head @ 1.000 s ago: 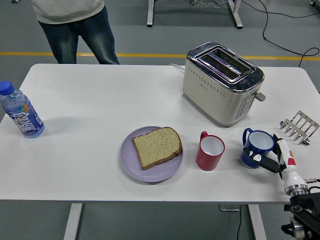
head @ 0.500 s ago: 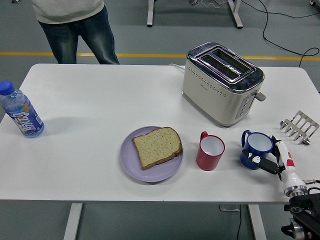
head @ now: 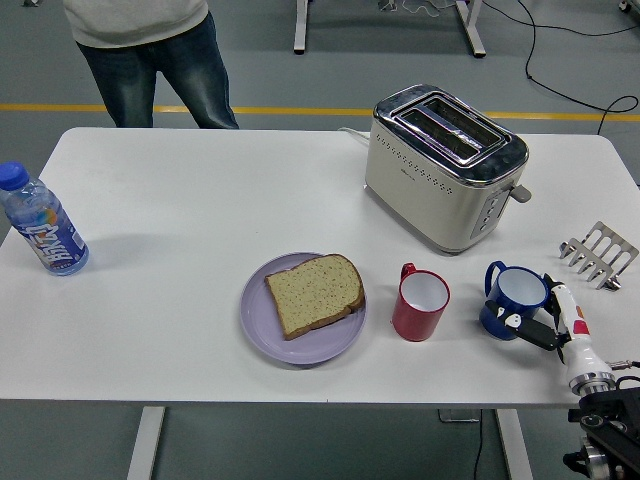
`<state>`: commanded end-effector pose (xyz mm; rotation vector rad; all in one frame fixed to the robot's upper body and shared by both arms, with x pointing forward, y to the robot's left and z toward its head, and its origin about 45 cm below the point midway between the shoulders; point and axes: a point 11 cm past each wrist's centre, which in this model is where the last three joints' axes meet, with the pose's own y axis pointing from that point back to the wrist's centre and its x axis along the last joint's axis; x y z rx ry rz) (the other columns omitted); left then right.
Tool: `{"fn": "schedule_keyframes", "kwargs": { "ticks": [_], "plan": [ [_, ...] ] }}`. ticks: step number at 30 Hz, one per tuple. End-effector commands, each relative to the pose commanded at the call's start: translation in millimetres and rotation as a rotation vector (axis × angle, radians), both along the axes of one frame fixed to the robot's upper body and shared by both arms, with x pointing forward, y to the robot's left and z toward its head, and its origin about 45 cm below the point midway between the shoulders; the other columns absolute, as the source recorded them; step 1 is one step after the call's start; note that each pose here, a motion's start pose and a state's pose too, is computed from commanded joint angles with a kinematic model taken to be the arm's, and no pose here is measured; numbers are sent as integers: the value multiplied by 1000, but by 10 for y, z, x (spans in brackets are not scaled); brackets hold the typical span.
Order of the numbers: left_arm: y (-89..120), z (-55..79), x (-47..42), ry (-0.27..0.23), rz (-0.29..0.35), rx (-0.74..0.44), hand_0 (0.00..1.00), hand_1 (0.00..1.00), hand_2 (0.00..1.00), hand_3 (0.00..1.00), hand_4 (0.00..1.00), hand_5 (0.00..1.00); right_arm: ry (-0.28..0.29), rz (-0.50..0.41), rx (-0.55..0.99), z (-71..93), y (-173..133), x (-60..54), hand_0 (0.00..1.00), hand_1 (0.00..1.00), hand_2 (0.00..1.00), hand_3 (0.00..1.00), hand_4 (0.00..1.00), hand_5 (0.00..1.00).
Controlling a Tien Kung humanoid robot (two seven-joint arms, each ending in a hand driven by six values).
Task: Pick up the cup,pour liquid into bread,place the cup on the desk
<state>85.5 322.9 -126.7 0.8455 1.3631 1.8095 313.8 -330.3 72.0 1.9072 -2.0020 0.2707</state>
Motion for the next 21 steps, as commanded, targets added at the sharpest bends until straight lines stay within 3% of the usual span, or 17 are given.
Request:
{"fn": "schedule_keyframes", "kwargs": {
  "ticks": [21],
  "plan": [
    [-2, -2, -13, 3, -4, -1, 690, 756, 773, 611, 396, 998, 11, 9, -25, -22, 1, -20, 497, 388, 515, 501, 749, 2]
  ]
}}
